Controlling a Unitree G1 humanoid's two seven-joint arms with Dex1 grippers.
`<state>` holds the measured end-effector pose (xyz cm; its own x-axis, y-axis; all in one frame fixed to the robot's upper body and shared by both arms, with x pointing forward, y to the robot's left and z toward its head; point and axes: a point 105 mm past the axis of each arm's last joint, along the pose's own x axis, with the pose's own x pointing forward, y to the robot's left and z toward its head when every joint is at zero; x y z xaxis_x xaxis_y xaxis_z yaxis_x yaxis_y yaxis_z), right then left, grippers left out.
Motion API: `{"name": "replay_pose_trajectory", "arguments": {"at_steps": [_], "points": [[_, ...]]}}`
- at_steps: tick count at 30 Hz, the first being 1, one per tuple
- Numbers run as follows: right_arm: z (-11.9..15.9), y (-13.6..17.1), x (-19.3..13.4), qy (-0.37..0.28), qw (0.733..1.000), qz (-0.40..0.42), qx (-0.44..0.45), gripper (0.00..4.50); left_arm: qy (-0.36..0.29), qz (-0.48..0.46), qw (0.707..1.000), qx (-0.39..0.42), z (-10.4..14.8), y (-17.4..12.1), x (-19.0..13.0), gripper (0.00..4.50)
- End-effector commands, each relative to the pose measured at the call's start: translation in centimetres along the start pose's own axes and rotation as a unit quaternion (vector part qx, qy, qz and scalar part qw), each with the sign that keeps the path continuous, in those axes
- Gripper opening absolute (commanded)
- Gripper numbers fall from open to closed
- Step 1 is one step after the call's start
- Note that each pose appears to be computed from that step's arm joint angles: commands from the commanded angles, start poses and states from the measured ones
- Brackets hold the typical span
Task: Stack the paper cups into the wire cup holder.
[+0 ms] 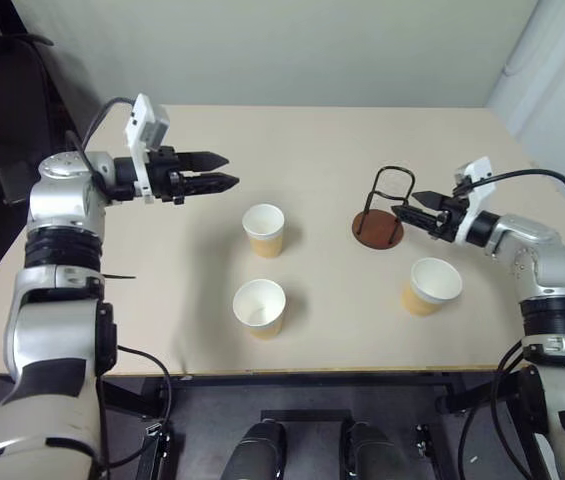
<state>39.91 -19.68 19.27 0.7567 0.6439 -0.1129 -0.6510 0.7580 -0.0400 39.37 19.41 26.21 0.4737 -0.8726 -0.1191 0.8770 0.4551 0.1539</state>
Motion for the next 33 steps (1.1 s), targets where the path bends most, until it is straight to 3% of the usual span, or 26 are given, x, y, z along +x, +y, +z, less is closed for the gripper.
{"name": "replay_pose_trajectory", "arguments": {"at_steps": [1, 16, 33], "points": [[1.6, -0.8, -1.2, -0.023, 0.999, -0.017, -0.023, 3.32, -0.011, 0.003, 1.000, 0.023, 1.5, 0.2, -0.3, 2.81], [1.8, -1.3, -3.2, -0.027, 0.999, -0.042, -0.018, 3.32, -0.019, -0.017, 0.999, 0.035, 2.3, 0.0, 1.6, 2.81], [1.3, 1.3, 0.9, -0.020, 1.000, 0.019, -0.007, 3.32, -0.022, -0.021, 0.999, 0.040, 2.5, 0.1, 1.3, 2.81]]}}
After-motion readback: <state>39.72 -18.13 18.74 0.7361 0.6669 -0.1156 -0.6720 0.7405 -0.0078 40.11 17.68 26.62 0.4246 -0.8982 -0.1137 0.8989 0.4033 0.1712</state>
